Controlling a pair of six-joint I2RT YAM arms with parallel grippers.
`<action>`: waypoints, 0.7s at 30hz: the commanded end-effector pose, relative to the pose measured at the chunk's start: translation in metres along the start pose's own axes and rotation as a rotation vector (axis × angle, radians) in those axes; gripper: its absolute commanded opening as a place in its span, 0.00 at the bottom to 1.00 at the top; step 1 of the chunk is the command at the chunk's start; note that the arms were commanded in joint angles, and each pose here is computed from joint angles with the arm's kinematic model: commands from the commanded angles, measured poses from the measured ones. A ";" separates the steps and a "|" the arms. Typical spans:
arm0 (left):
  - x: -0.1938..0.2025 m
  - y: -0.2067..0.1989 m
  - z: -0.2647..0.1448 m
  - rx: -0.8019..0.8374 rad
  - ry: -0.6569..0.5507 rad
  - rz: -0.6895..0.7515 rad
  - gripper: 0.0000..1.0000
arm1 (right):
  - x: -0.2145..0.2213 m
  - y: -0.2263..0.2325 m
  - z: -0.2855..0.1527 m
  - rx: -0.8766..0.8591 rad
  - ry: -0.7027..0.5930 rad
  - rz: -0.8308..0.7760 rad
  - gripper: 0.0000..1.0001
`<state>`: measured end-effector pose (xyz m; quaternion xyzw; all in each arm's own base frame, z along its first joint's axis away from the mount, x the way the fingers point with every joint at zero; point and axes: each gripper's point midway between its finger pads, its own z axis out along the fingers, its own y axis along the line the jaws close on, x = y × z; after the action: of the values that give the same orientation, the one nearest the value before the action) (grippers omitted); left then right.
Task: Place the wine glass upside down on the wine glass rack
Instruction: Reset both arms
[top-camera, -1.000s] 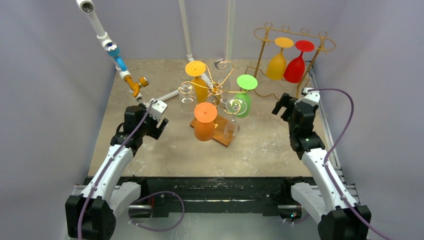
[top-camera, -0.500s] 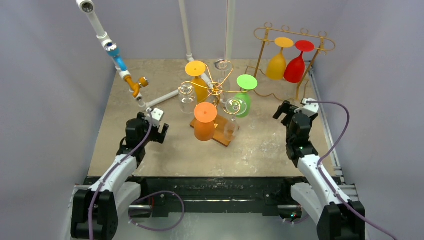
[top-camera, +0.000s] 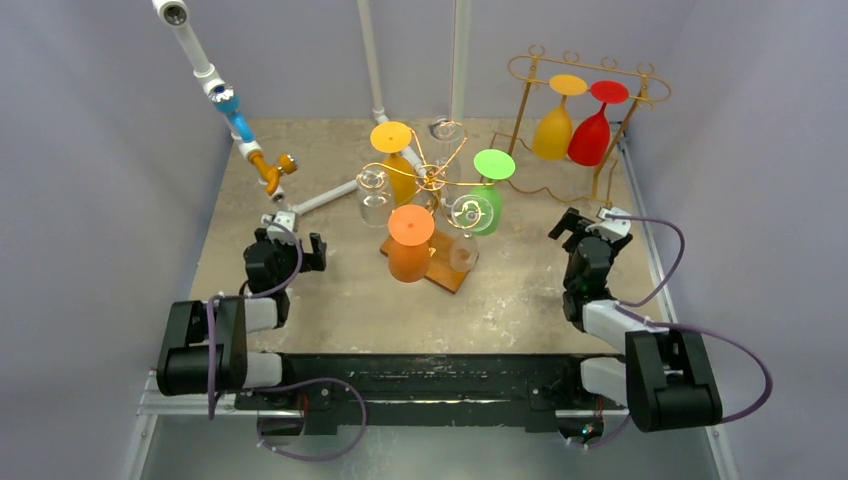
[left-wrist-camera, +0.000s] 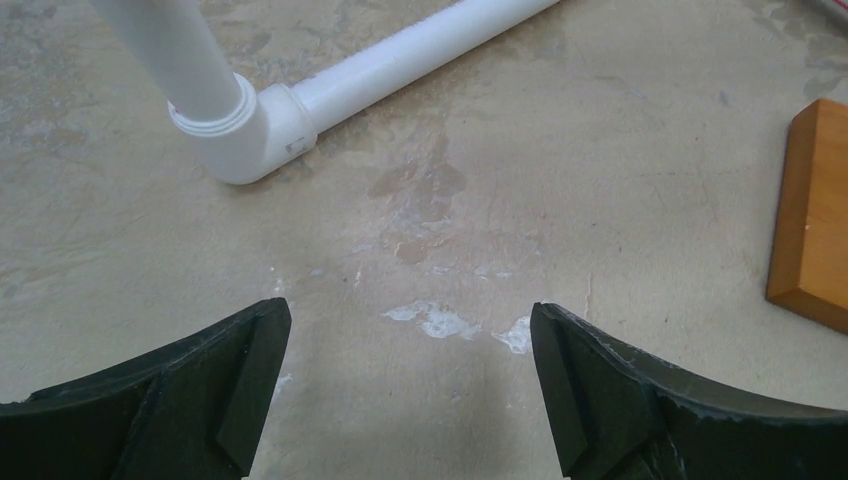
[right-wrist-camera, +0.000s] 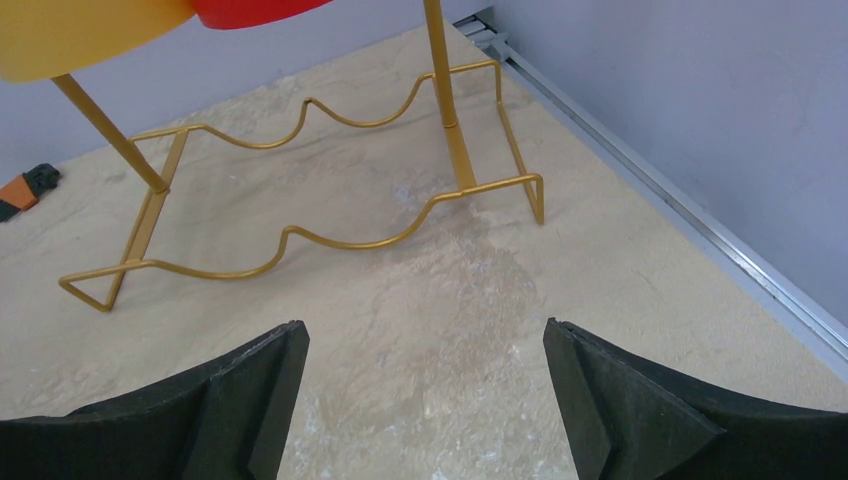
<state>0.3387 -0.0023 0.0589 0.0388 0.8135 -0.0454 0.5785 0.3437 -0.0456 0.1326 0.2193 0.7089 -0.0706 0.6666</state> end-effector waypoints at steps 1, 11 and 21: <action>-0.059 -0.011 0.007 0.069 -0.294 -0.076 0.99 | -0.029 0.007 0.011 -0.030 -0.133 0.015 0.99; -0.052 -0.005 0.025 0.061 -0.225 -0.103 1.00 | -0.022 0.023 0.019 -0.129 -0.155 0.010 0.99; -0.051 0.011 0.003 -0.041 -0.364 -0.033 1.00 | -0.016 0.019 0.007 -0.168 -0.235 -0.021 0.99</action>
<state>0.3562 0.0058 0.0762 -0.0156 0.7523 -0.0573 0.6562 0.3614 -0.0350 0.1292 0.1629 0.6754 -0.0423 0.7180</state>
